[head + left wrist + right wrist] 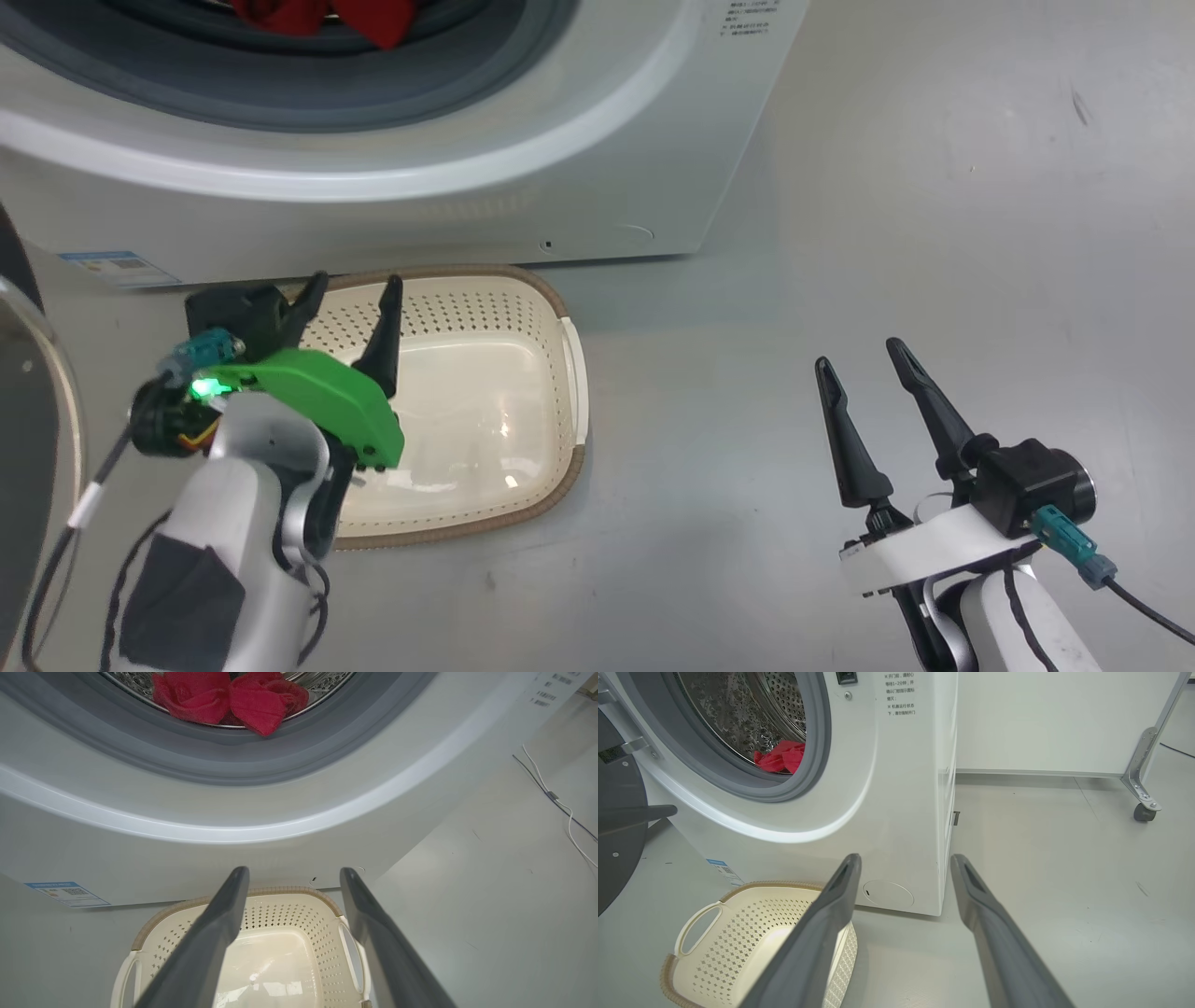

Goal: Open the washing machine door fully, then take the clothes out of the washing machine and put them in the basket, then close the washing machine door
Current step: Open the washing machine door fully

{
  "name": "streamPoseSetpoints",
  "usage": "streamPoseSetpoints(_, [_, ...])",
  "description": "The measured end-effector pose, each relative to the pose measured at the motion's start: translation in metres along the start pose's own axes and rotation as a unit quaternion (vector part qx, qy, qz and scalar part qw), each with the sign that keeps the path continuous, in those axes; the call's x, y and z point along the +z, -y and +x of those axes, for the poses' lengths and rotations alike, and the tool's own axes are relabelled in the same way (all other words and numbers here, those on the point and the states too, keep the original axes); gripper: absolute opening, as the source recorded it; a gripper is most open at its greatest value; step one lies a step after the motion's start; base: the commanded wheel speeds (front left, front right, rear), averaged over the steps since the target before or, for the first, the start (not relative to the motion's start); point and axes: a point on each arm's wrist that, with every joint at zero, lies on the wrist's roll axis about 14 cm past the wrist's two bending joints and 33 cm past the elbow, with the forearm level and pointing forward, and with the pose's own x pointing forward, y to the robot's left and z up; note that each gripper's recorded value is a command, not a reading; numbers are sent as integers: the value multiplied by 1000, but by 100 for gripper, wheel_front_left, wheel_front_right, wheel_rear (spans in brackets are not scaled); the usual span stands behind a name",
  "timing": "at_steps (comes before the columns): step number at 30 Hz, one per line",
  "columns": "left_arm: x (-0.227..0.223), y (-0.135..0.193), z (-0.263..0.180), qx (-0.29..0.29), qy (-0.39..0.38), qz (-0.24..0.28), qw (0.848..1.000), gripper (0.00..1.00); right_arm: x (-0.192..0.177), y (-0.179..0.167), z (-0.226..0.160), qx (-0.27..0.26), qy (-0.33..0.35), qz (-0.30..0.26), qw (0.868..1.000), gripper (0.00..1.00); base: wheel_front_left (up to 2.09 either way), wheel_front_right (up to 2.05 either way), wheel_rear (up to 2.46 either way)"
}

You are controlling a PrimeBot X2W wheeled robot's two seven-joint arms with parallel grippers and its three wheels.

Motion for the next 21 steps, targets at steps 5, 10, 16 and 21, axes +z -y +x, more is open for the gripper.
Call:
streamPoseSetpoints(5, [29, 0, 40, -17, 11, 10, 1000, 100, -4, 2, 13, 1, -2, 16, 1000, 100, 0, 0, 0])
streamPoseSetpoints(10, [64, -5, 78, -27, 37, 24, 999, 100, -9, 6, 26, 1, -4, 24, 1000, 100, 0, 0, 0])
streamPoseSetpoints(16, [91, -9, 118, -38, 61, 40, 997, 100, -21, 9, 37, 2, -17, 37, 999, 100, 0, 0, 0])
streamPoseSetpoints(21, [107, -12, 147, -39, 76, 39, 996, 100, -29, 12, 40, 1, -27, 41, 999, 100, 0, 0, 0])
